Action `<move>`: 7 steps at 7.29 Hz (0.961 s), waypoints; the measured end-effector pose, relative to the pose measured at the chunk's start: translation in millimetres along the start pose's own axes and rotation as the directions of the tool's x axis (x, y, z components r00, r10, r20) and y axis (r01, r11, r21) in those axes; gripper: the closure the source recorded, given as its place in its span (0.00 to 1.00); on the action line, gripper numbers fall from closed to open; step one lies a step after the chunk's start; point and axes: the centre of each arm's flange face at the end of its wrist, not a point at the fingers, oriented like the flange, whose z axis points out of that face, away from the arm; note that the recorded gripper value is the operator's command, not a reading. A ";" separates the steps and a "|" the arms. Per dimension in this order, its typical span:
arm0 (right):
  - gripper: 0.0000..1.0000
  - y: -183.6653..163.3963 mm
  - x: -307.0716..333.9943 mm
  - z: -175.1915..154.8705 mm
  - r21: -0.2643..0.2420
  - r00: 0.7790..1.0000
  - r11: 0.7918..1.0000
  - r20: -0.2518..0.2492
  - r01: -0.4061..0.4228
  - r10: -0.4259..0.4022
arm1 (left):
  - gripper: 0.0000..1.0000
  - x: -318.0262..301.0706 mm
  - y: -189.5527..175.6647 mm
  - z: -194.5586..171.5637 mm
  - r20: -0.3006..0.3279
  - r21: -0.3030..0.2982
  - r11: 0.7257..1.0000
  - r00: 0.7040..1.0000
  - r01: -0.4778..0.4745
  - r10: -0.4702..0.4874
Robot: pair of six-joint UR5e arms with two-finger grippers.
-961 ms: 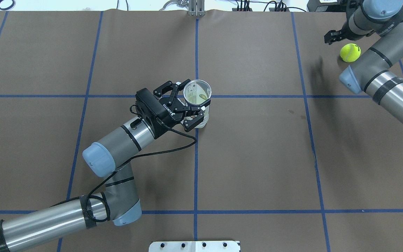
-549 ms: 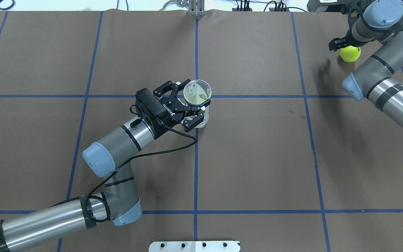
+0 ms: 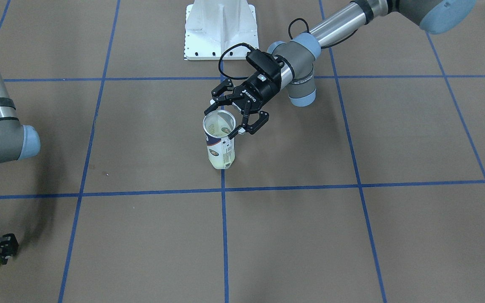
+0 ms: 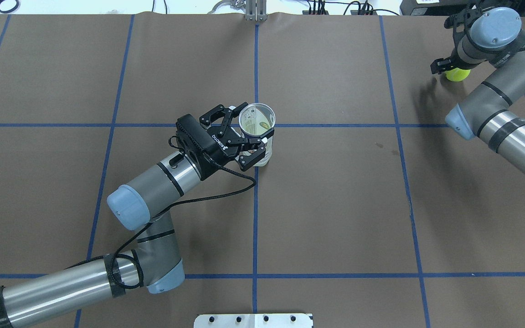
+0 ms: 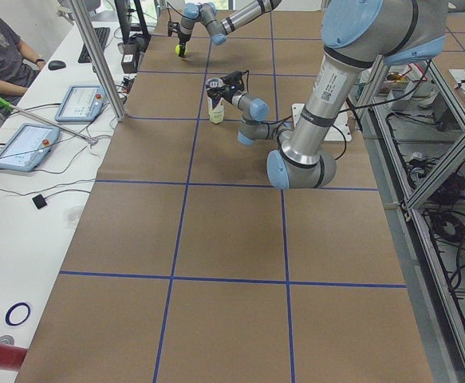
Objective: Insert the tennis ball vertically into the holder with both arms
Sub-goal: 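Lift the second ball with the right gripper and carry it toward the can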
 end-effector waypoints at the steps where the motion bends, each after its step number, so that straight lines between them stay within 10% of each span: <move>1: 1.00 0.2 0.5 0.6 0.002 1.000 1.000 -0.005 -0.001 0.001 | 0.13 0.1 -0.2 0.0 0.000 0.000 1.000 1.000 0.000 0.000; 5: 1.00 -36.1 -27.8 -44.5 -0.004 0.997 0.998 0.041 -0.063 0.063 | 0.14 -0.7 -0.6 0.0 0.001 0.001 1.000 1.000 -0.001 0.001; 7: 1.00 -57.9 -73.5 -116.0 -0.063 0.960 0.978 0.190 -0.197 0.206 | 0.13 -1.8 -0.6 -0.2 0.002 0.001 1.000 1.000 -0.001 0.001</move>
